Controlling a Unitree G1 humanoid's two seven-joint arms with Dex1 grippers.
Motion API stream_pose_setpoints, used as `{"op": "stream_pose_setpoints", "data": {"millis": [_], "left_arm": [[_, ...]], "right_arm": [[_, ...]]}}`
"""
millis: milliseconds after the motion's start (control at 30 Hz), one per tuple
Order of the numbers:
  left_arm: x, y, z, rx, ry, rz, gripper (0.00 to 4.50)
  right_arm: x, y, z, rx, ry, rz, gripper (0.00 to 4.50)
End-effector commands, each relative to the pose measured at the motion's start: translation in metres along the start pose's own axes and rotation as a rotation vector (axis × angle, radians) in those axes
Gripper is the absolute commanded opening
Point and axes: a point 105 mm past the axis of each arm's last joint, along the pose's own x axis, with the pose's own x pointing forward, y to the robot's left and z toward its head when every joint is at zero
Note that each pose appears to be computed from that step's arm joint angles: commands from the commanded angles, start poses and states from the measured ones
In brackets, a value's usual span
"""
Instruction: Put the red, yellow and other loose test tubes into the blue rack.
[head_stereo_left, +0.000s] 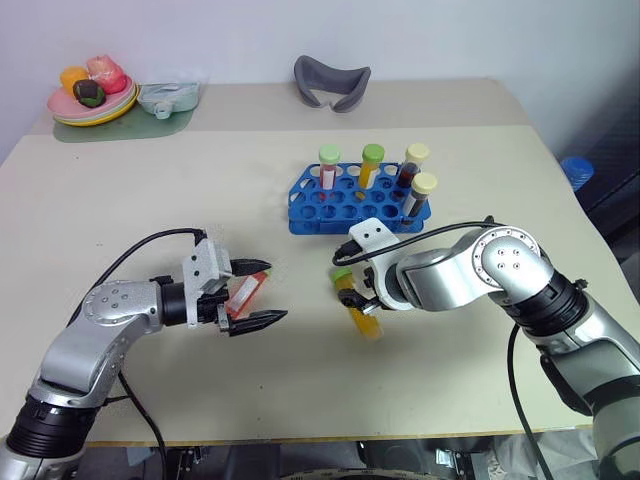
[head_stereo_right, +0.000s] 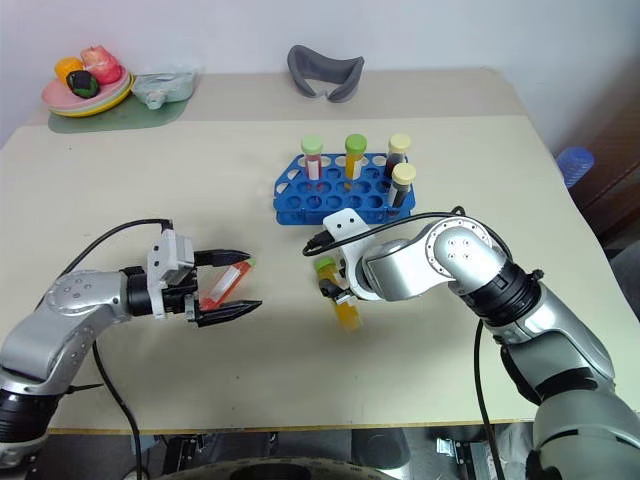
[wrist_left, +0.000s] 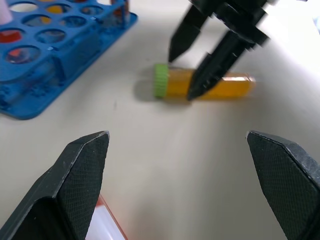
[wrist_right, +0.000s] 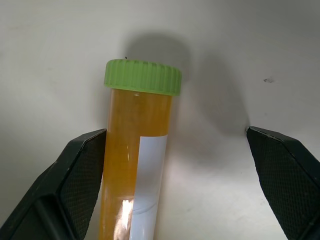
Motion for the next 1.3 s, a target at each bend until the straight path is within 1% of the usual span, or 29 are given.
{"op": "stream_pose_setpoints", "data": {"millis": [33,100,200,300,333,367,633,700,767,833,867,900,933,1000,1033,1100,1200,1233,1300], "left_arm": [[-0.002,-0.004,-0.002,0.049,0.001,-0.021,4.50],[-0.002,-0.006,-0.006,0.062,0.014,-0.033,4.50],[-0.004,-0.008,-0.012,0.070,0.025,-0.038,4.50],[-0.006,-0.009,-0.018,0.069,0.025,-0.035,4.50],[-0.007,-0.009,-0.019,0.069,0.025,-0.034,4.50],[-0.008,-0.009,-0.021,0.069,0.026,-0.033,4.50],[-0.008,-0.008,-0.021,0.079,0.015,-0.024,4.50],[-0.008,-0.007,-0.019,0.084,0.012,-0.012,4.50],[-0.009,-0.002,-0.016,0.085,0.003,0.016,4.50],[-0.011,0.006,-0.010,0.077,-0.032,0.075,4.50],[-0.013,0.011,-0.006,0.062,-0.066,0.118,4.50],[-0.014,0.014,-0.004,0.050,-0.088,0.146,4.50],[-0.014,0.019,0.001,0.034,-0.124,0.185,4.50],[-0.015,0.026,0.006,0.003,-0.183,0.244,4.50],[-0.014,0.029,0.008,-0.011,-0.205,0.266,4.50],[-0.013,0.037,0.011,-0.037,-0.259,0.320,4.50],[-0.009,0.047,0.014,-0.075,-0.319,0.375,4.50],[-0.007,0.048,0.014,-0.081,-0.327,0.380,4.50],[-0.005,0.048,0.016,-0.080,-0.329,0.376,4.50]], "right_arm": [[-0.001,-0.004,0.002,0.012,-0.002,-0.013,4.45],[0.000,-0.004,0.001,0.014,-0.001,-0.010,4.45],[0.000,-0.003,0.002,0.016,-0.001,-0.006,3.66],[-0.001,-0.003,0.004,0.014,-0.007,-0.002,2.21],[-0.002,-0.003,0.005,0.013,-0.009,0.000,1.64],[-0.002,-0.002,0.005,0.012,-0.011,0.000,1.20],[-0.007,-0.006,0.012,0.018,-0.039,-0.012,1.20],[-0.014,-0.008,0.021,0.017,-0.081,-0.016,1.20],[-0.028,-0.009,0.037,0.015,-0.156,-0.005,1.20],[-0.052,-0.009,0.060,0.001,-0.294,0.010,1.20],[-0.065,-0.008,0.074,0.002,-0.415,0.029,1.20],[-0.074,-0.007,0.083,-0.001,-0.501,0.042,1.20],[-0.084,-0.008,0.096,0.032,-0.621,0.073,1.20],[-0.097,-0.014,0.112,0.078,-0.807,0.095,1.20],[-0.101,-0.018,0.116,0.088,-0.878,0.092,1.20],[-0.103,-0.023,0.121,0.083,-1.026,0.099,1.20],[-0.084,-0.037,0.122,-0.007,-1.180,-0.069,1.20],[-0.080,-0.038,0.121,-0.024,-1.225,-0.101,1.20],[-0.071,-0.044,0.118,0.017,-1.301,-0.140,1.20]]}}
